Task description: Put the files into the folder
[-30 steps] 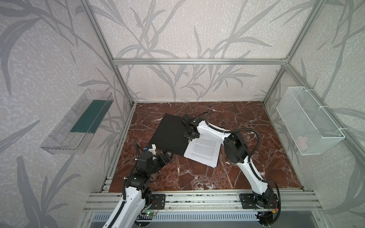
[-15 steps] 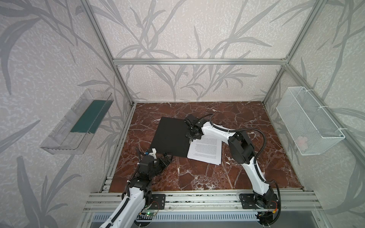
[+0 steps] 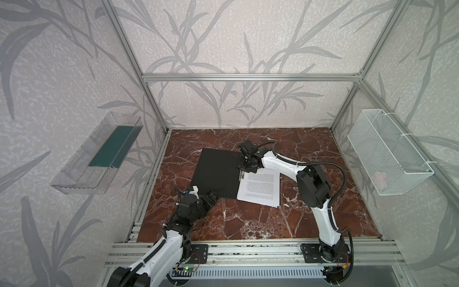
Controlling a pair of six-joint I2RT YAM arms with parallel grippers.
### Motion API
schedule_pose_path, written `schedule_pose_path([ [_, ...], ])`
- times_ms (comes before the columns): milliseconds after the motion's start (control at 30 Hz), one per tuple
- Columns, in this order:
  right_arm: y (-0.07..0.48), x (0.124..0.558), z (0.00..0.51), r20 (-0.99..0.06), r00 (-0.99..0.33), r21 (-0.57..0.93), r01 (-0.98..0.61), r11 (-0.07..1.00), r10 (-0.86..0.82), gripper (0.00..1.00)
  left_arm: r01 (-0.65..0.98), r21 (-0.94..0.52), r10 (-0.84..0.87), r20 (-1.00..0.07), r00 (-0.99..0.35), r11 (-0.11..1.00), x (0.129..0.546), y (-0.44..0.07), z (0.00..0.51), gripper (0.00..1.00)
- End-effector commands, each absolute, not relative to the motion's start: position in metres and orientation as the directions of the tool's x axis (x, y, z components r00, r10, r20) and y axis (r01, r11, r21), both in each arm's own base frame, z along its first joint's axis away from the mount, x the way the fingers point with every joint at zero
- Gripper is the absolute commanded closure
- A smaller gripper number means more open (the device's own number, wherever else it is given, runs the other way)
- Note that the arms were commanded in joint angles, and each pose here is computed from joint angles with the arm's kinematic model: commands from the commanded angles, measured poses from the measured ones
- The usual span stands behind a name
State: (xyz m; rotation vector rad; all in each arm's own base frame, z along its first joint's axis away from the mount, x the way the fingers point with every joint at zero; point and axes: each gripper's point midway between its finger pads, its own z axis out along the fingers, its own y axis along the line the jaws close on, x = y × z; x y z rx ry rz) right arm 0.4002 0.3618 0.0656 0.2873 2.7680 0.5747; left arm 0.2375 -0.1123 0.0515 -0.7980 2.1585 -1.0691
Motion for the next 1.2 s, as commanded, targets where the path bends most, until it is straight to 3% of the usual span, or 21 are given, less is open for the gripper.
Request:
schedule_pose_path([
  [0,0.360,0.404,0.074,-0.271,-0.937,0.380,0.107,0.919,0.222,0.85,-0.280,-0.810,-0.730,-0.245,-0.637,0.516,0.243,-0.112,0.049,0.01],
  [233,0.360,0.406,0.064,-0.294,-0.939,0.287,0.092,0.953,0.180,0.77,-0.287,-0.795,-0.717,-0.246,-0.652,0.534,0.245,-0.115,0.045,0.01],
  [1167,0.370,0.403,0.026,-0.265,-0.956,0.154,0.087,0.984,0.126,0.83,-0.284,-0.773,-0.707,-0.280,-0.649,0.567,0.245,-0.111,0.043,0.01],
])
